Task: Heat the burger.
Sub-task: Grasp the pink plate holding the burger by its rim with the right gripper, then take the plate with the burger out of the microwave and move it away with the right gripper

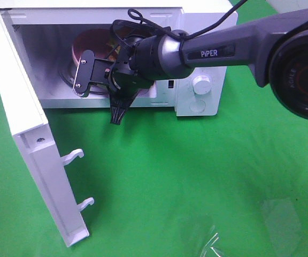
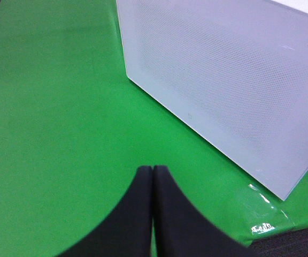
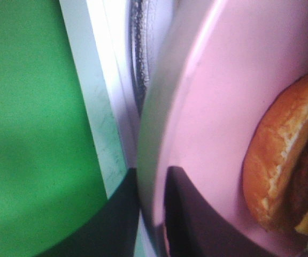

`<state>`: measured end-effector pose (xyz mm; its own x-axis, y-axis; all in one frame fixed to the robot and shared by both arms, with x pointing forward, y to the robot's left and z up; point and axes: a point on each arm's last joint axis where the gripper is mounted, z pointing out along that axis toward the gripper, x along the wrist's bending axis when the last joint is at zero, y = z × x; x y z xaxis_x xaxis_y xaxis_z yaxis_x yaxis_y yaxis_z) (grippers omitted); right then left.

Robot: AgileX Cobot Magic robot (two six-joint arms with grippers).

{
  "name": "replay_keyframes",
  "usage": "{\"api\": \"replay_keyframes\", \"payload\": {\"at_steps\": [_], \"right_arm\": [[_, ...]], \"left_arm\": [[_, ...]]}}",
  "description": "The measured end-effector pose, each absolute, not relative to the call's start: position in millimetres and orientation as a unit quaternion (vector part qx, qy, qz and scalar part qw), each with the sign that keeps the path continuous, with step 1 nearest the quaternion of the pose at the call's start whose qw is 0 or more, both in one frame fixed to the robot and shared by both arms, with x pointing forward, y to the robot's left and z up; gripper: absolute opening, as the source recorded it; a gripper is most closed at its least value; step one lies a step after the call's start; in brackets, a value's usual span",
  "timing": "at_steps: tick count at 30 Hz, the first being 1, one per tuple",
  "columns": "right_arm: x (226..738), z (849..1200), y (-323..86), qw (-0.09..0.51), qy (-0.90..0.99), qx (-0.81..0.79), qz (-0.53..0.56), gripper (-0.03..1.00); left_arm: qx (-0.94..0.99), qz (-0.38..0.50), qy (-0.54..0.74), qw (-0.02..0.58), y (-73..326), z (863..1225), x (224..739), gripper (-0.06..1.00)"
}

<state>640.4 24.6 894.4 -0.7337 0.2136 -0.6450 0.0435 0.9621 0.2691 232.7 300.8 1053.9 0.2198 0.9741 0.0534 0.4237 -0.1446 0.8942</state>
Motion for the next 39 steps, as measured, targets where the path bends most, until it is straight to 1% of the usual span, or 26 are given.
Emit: {"api": "replay_keyframes", "payload": {"at_steps": [11,23,39], "right_arm": [[633.1,905.3,27.4,0.362,0.927,0.029,0.091,0.1],[619.4,913.4,29.3,0.341,0.939,-0.021,0.044,0.1],[618.9,914.6,28.9,0.339,0.939,-0.023,0.042,0.1]], "left_arm": [[0.672,0.347,0.52,0.397,300.8,1053.9,232.7,0.0],[0.672,0.347,0.52,0.397,300.8,1053.9,232.7,0.0],[0.672,0.347,0.52,0.397,300.8,1053.9,232.7,0.0]]}}
